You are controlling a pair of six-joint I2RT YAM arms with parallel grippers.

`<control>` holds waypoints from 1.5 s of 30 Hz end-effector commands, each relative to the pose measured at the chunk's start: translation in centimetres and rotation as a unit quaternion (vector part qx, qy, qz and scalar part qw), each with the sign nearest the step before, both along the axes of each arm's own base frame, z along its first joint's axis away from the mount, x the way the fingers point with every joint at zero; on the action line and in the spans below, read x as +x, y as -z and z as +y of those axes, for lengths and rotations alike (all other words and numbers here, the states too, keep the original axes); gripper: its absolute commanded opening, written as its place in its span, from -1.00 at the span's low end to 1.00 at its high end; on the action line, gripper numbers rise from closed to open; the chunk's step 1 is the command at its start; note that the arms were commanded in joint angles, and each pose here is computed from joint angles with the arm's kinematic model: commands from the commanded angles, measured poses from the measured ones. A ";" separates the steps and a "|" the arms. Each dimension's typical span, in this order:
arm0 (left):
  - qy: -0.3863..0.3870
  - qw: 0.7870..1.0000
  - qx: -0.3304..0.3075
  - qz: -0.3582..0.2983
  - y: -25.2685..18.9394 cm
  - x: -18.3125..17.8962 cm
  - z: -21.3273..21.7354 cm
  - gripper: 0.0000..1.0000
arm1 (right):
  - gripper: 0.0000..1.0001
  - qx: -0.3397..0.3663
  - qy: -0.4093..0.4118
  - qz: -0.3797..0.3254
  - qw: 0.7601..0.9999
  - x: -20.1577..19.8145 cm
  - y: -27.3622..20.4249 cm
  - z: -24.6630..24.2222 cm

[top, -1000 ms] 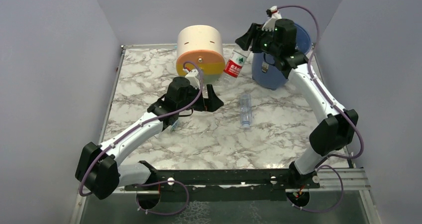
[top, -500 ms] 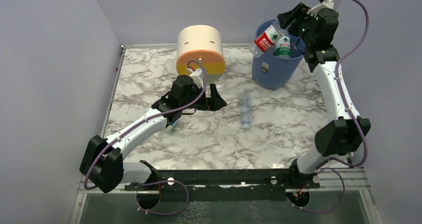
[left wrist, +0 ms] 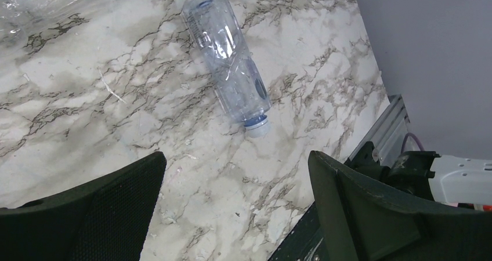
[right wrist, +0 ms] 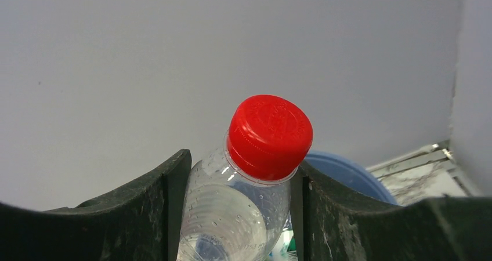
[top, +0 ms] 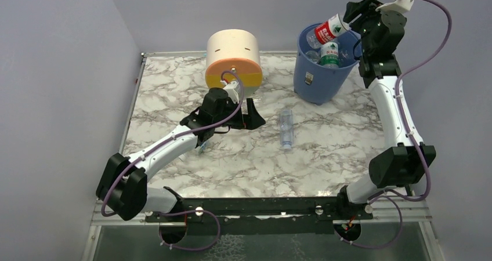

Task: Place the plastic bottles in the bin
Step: Place the plastic bottle in the trash bin.

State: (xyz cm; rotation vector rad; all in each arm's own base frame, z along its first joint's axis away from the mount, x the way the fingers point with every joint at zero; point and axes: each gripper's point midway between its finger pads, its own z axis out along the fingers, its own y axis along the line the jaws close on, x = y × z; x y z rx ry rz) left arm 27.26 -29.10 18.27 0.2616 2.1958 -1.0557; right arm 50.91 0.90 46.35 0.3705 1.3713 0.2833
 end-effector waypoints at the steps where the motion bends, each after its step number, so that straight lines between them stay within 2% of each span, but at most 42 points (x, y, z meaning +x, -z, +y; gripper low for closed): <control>1: 0.020 0.999 -0.021 -0.019 -1.7 0.3 -1.2 0.98 | 0.19 -0.029 0.093 -0.065 0.993 -2.3 -4.3 -3.5; 15: 0.044 0.999 -0.018 -0.007 -0.8 1.5 -3.1 0.98 | 0.19 -0.111 0.246 -0.029 0.962 -2.8 -3.5 -8.8; 35: 0.048 0.999 -0.009 0.005 0.3 1.8 -3.7 0.98 | 0.25 -0.181 0.278 0.050 0.942 1.5 1.7 -10.0; 39: 0.047 0.999 -0.008 0.007 0.5 1.8 -3.7 0.98 | 0.26 -0.205 0.276 0.059 0.937 2.3 2.7 -9.0; 45: 0.046 0.999 -0.009 0.005 0.4 1.7 -3.6 0.98 | 0.27 -0.273 0.292 0.063 0.915 2.9 4.1 -5.6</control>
